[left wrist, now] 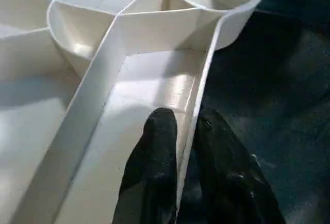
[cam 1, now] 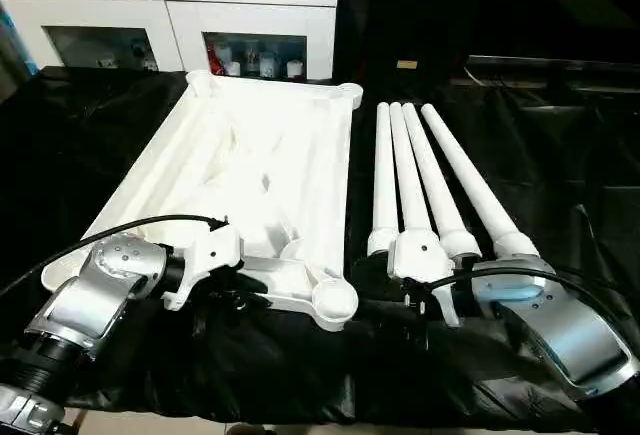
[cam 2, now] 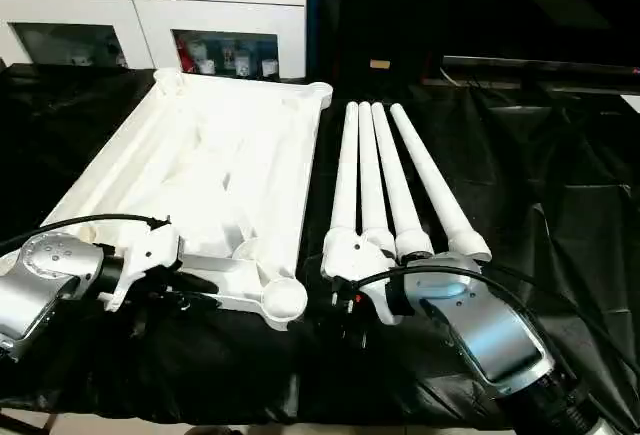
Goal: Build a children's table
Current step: Move table base
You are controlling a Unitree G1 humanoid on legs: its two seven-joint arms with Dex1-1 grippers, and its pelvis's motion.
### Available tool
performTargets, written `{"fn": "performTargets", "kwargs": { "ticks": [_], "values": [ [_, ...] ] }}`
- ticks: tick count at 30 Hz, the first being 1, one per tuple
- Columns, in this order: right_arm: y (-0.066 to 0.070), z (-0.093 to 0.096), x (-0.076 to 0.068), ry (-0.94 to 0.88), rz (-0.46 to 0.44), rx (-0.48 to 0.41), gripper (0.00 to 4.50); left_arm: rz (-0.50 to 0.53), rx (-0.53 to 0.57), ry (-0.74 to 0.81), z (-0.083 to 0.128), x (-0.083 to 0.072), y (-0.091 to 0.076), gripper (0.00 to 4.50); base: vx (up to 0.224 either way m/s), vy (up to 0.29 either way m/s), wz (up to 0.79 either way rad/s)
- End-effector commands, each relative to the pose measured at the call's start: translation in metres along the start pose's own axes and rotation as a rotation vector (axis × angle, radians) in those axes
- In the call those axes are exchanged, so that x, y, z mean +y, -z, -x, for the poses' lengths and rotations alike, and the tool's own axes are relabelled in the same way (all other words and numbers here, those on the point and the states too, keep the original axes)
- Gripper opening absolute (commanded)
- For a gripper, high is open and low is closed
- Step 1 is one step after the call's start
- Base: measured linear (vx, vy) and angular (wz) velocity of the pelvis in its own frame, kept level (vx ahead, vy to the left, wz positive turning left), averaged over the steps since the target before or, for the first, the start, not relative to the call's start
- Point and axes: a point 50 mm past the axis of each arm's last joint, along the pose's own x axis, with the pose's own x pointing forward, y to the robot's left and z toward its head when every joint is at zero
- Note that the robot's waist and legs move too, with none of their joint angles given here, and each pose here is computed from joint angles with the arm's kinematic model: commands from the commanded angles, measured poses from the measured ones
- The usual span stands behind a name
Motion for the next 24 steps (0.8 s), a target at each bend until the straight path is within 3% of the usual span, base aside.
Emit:
{"fn": "performTargets", "kwargs": {
  "ticks": [1,9,24],
  "values": [
    [-0.002,0.001,0.001,0.005,0.015,0.001,4.5,0.003,0.024,-0.018,0.0,0.0,0.002,0.46,0.0,0.0,0.0],
    [-0.002,0.0,0.002,0.023,0.012,-0.003,4.5,0.026,0.042,-0.09,-0.001,-0.004,0.006,0.03,0.0,0.0,0.0],
    [0.001,0.002,0.0,0.061,0.011,0.001,4.5,0.02,-0.03,-0.214,-0.015,-0.017,-0.004,0.03,0.0,0.0,0.0]
  ]
}}
